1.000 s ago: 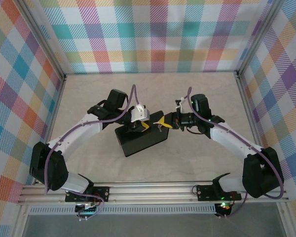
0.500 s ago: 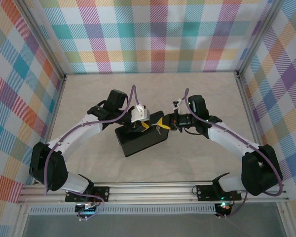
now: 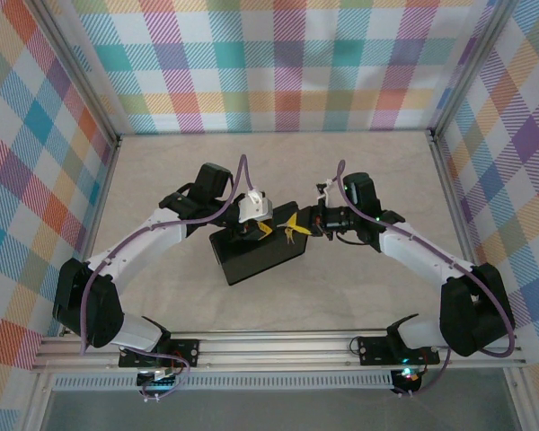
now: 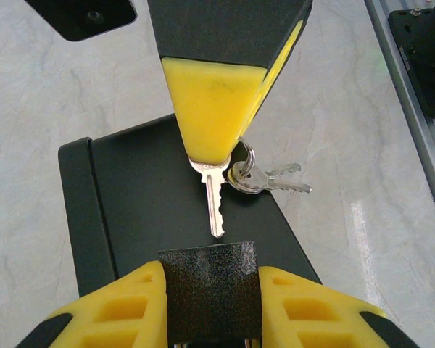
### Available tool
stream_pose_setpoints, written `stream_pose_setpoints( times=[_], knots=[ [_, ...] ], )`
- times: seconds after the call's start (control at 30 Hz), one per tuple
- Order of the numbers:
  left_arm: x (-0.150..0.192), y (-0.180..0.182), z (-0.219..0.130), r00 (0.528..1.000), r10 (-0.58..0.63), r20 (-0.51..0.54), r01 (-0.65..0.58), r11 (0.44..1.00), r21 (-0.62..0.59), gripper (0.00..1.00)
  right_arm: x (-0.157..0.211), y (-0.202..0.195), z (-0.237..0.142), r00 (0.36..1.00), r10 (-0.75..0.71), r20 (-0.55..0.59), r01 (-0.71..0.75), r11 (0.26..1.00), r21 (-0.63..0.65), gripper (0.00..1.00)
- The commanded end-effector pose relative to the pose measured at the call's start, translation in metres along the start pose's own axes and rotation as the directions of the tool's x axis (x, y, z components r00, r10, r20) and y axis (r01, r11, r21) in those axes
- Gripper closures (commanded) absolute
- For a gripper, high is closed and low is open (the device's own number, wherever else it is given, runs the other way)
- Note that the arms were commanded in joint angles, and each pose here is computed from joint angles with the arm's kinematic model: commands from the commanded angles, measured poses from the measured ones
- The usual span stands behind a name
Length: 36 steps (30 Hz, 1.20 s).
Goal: Unlock the padlock with the key
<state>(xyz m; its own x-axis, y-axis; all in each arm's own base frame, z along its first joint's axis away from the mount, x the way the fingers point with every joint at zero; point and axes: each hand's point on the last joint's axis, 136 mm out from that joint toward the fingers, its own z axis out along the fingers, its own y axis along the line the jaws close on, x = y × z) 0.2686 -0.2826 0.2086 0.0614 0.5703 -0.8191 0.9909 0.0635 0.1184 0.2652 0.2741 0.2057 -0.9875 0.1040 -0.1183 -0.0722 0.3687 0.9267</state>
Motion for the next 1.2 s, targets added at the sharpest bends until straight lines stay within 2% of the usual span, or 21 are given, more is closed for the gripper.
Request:
stream_pose_setpoints(
  times=[0.0, 0.27, 0.83, 1.17],
  knots=[
    [-0.007, -0.007, -0.001, 0.999, 0.014, 0.029, -0.015, 1.000, 0.021, 0.82, -0.005, 0.022, -0.009, 0.997, -0.062, 0.039, 0.063, 0.997, -0.042, 0.97],
    [-0.008, -0.006, -0.001, 0.999, 0.014, 0.033, -0.015, 1.000, 0.017, 0.82, 0.006, 0.025, 0.002, 0.996, -0.090, -0.010, 0.089, 0.995, -0.039, 0.96],
    [-0.009, -0.009, 0.000, 0.999, 0.017, 0.041, -0.019, 0.999, 0.034, 0.82, 0.003, 0.034, 0.005, 0.996, -0.083, -0.019, 0.081, 0.993, -0.090, 0.97],
    [-0.011, -0.008, -0.001, 0.998, 0.028, 0.049, -0.029, 0.999, 0.024, 0.82, 0.008, 0.029, 0.011, 0.995, -0.079, -0.057, 0.074, 0.994, -0.077, 0.97]
  ],
)
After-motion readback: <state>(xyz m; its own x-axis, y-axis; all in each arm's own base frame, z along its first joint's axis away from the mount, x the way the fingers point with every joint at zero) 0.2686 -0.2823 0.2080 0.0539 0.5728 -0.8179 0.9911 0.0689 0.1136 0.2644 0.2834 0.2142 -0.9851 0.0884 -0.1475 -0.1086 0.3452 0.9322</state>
